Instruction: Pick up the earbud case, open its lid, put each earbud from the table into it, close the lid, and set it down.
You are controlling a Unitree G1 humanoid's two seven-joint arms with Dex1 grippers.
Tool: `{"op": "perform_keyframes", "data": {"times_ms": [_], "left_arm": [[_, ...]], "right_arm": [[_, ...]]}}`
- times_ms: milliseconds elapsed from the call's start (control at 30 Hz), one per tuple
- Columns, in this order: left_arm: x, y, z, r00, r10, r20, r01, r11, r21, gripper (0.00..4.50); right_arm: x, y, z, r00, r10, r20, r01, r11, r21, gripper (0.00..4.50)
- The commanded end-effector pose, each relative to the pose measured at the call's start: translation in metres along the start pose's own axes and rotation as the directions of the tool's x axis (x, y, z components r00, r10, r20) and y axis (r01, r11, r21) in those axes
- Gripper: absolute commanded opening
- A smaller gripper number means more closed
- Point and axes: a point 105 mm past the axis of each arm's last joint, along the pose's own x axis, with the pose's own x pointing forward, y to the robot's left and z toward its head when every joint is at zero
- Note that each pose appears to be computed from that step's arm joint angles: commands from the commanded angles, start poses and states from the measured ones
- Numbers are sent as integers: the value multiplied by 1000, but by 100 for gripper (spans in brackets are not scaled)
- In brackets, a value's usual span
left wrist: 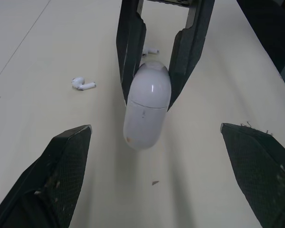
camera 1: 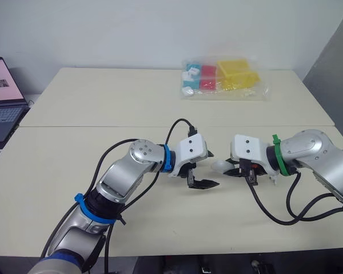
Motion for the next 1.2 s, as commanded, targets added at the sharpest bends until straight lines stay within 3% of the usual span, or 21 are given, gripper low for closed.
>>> {"op": "perform_keyframes", "data": {"times_ms": [33, 300, 333, 467, 733, 1200], "left_arm": [[1, 0, 11, 1000, -2, 18, 1, 998, 63, 450], [4, 1, 9, 1000, -6, 8, 6, 996, 87, 450], [4, 1, 8, 1000, -5, 6, 4, 996, 93, 433], [3, 1, 10, 1000, -11, 10, 10, 995, 103, 335], [4, 0, 12, 1000, -22, 14, 20, 995, 102, 81], [6, -3, 4, 1000, -20, -18, 21, 996, 90, 80]], "right_arm": [[-4, 0, 9, 1000, -10, 29, 11, 999, -42, 78], [-3, 0, 14, 999, -8, 38, 10, 999, -43, 78], [-4, 0, 14, 999, -9, 38, 10, 999, -43, 78], [-4, 0, 16, 999, -6, 42, 8, 999, -41, 78], [-3, 2, 17, 999, 2, 46, 0, 999, -36, 78], [-2, 2, 18, 999, 1, 51, 1, 999, -38, 78]]}}
